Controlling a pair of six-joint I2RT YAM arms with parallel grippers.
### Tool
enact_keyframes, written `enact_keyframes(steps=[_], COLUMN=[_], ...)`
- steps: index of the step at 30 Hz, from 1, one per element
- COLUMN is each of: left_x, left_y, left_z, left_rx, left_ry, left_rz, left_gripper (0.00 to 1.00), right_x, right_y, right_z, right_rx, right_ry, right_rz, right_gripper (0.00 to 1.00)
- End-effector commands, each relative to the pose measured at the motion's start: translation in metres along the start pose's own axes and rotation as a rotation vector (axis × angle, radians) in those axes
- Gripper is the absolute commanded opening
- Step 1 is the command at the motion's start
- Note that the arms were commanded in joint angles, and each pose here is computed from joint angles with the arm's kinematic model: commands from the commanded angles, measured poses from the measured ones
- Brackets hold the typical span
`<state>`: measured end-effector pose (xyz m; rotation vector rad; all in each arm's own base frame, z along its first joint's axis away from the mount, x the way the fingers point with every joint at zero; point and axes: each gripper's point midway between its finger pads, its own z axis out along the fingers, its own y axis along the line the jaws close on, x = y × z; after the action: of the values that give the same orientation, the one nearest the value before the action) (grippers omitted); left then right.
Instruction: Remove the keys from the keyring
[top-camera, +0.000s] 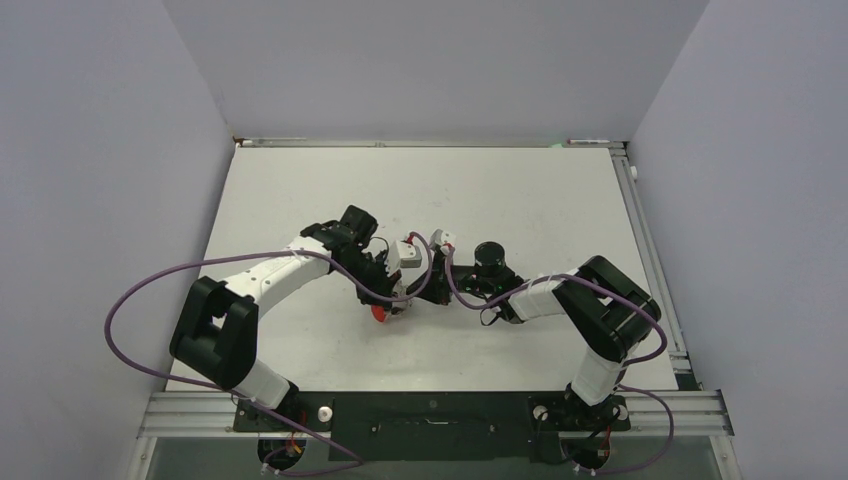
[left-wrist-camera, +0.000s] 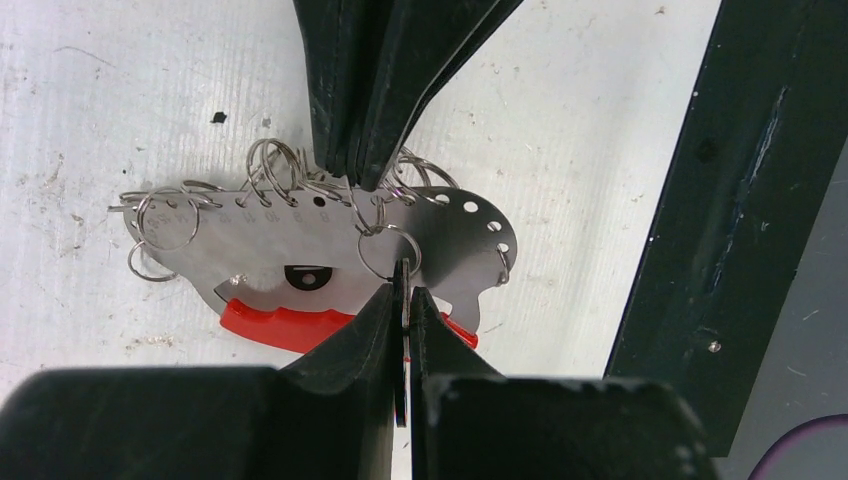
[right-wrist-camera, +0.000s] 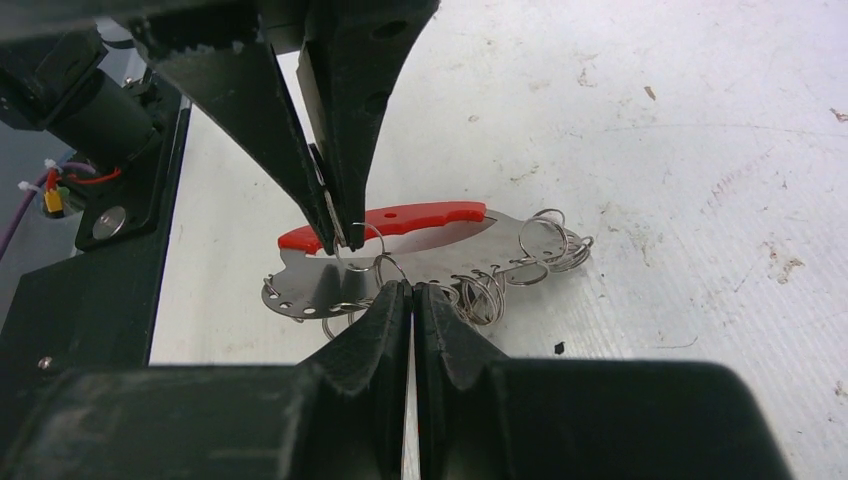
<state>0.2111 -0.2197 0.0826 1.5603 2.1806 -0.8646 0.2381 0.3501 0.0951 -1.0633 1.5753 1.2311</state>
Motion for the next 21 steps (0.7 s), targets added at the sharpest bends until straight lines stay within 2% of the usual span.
enact_keyframes(steps=[1, 14, 21], left_x=[0.000, 0.011, -0.005], left_y=[0.002, 0.020, 0.012], left_z=[-0.003, 0.013, 0.011], left_rx=[-0.020, -0.053, -0.015], left_ry=[-0.005, 0.061, -0.028], left_rz=[0.023, 0.006, 0.011], left_gripper=[0.00, 0.00, 0.00], right_x=[-0.031, -0.052, -0.056], right_y=[-0.012, 0.000, 0.016], right_z=[-0.001, -0.003, -0.005], right_rx=[0.057, 0.023, -0.036], right_ry=[-0.100, -0.235, -0.267], right_rz=[-0.014, 0.036, -0.016], right_gripper=[0.05, 0.05, 0.05])
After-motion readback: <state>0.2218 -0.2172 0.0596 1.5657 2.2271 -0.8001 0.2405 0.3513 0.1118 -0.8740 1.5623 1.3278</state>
